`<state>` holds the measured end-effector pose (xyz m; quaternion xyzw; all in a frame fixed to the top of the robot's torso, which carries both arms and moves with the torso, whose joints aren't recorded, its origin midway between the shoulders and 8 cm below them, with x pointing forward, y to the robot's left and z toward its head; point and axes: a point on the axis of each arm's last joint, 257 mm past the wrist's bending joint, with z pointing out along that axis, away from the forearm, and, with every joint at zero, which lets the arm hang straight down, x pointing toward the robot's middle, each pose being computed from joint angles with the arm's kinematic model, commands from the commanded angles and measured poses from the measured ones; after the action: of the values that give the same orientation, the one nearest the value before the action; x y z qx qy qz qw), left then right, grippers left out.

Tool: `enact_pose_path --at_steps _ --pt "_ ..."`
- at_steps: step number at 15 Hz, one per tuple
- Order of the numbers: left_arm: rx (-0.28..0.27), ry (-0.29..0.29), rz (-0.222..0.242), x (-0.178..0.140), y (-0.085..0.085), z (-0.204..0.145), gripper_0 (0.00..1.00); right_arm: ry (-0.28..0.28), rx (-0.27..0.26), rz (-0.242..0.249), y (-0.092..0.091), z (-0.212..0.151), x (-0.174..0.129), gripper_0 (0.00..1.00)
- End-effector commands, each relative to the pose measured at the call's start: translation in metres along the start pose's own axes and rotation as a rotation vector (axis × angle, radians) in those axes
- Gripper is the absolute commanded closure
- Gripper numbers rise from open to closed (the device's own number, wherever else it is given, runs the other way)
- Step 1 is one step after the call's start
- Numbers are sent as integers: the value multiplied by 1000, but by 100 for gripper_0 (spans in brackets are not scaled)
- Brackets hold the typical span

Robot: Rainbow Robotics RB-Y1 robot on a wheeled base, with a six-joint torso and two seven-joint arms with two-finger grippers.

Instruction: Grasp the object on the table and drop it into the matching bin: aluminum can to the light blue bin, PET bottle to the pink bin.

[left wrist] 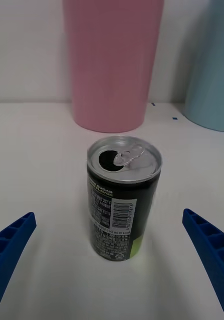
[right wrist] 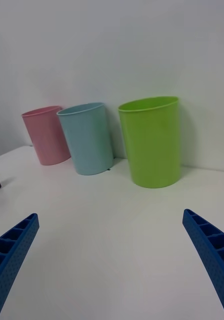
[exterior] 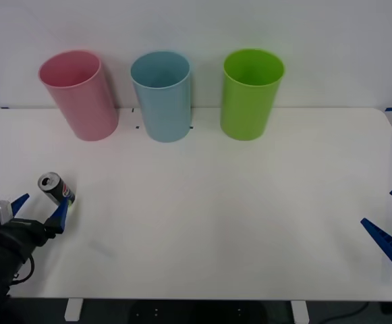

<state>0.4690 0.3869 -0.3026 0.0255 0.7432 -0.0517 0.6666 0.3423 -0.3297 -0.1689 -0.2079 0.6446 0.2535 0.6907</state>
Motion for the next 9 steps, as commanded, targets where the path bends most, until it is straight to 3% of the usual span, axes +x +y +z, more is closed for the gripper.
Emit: enact_pose_path --at_steps 1,9 --pt "3 -1 0 -2 -2 13 0 0 0 0 0 0 0 0" --pt "7 17 -3 0 -10 48 0 0 0 0 0 0 0 0"
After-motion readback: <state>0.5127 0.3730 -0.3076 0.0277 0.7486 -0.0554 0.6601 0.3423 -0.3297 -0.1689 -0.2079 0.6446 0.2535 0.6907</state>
